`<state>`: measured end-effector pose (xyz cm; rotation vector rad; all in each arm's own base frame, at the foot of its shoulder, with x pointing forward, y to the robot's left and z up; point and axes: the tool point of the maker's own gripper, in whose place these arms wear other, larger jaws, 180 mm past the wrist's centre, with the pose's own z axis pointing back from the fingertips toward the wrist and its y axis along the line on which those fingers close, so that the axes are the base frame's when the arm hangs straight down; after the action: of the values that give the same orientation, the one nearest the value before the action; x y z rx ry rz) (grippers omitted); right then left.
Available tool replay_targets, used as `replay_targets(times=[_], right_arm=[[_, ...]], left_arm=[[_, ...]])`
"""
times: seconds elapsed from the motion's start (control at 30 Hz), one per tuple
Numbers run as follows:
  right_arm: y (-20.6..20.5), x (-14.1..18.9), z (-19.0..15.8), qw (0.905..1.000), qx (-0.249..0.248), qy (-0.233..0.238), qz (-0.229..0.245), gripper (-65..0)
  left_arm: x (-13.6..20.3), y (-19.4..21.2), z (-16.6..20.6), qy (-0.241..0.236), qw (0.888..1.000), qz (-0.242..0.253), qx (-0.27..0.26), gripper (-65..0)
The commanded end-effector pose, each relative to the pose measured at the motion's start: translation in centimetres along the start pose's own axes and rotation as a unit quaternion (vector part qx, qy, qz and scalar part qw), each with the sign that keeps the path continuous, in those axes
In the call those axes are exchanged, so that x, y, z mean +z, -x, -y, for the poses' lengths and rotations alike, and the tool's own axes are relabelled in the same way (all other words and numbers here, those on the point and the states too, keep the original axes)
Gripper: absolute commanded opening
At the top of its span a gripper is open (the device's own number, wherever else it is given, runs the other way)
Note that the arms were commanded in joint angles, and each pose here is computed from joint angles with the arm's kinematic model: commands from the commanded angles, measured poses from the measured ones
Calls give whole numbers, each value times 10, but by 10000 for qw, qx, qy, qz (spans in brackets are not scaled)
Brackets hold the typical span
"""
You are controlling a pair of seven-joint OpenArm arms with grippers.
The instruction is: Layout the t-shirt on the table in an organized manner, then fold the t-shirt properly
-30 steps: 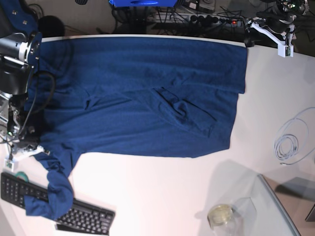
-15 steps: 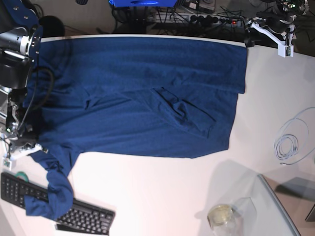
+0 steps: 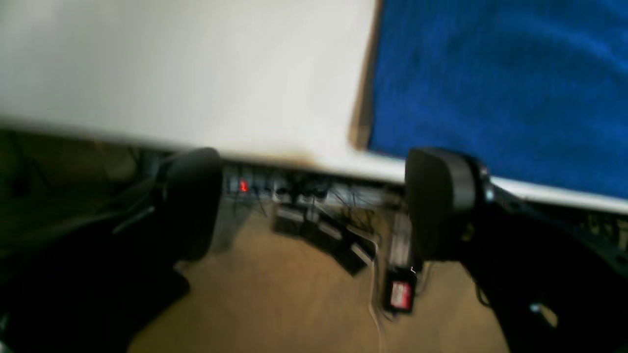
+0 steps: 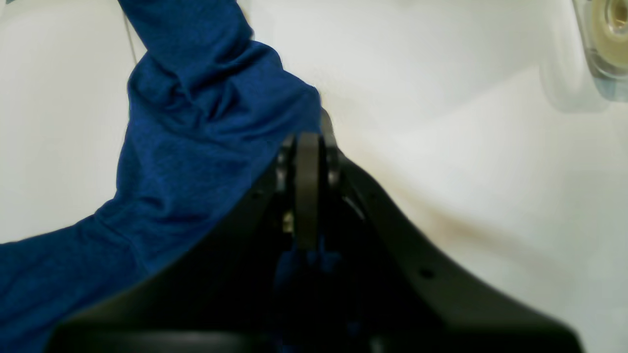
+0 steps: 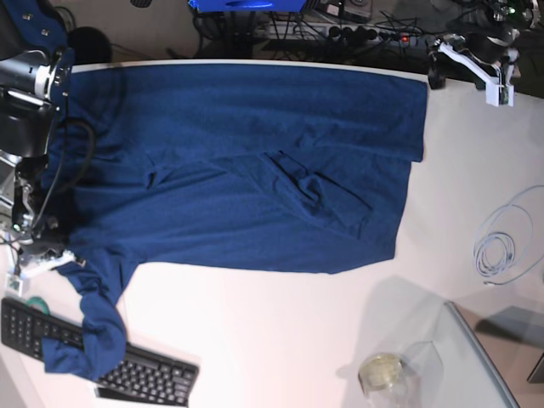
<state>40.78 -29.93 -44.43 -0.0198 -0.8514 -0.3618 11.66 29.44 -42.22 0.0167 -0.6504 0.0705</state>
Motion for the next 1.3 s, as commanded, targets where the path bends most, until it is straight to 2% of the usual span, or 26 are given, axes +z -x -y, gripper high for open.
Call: replay_targets(times=[0.0,0.1,0.13,0.17,0.23,0.3,0.37,0.47,0.53,0.8,0.97,1.27], right_arm=[[-27,1,-1,9995,20,-37,318,-537],[-28,2,0,9994,37,-34,349,-336],[-34,4,2,9991,68,-20,425,-317],[-34,8,5,9988,111,8,472,-327],[-40,21,12,9972,246,54,707,-396],[-30,40,17,9957,457,87,802,-516],[-14,58,19,9951,686,89,702,-650],[23,72,15,9971,714,57,262,-630],[46,77,23,9975,696,128,-49,-648],[110,79,69,9951,10,608,-781,-648],[129,89,84,9926,-39,756,-953,-648],[134,92,88,9919,-5,787,-1001,-648]], left_arm=[[3,-14,5,83,9997,190,-164,-95],[-1,-29,30,377,9979,330,-422,-95],[-4,-30,38,490,9971,341,-472,-95],[-7,-31,51,662,9958,327,-533,-95],[-15,-36,74,978,9924,371,-649,-95],[-21,-40,95,1249,9887,409,-724,-95],[-28,-41,113,1484,9854,396,-734,-95],[-40,-39,126,1638,9841,343,-597,-95],[-47,-32,128,1694,9840,243,-498,-95],[-62,-4,120,1730,9844,-175,-281,-95],[-58,9,117,1701,9846,-303,-262,-95],[-46,28,116,1683,9842,-484,-256,-95]])
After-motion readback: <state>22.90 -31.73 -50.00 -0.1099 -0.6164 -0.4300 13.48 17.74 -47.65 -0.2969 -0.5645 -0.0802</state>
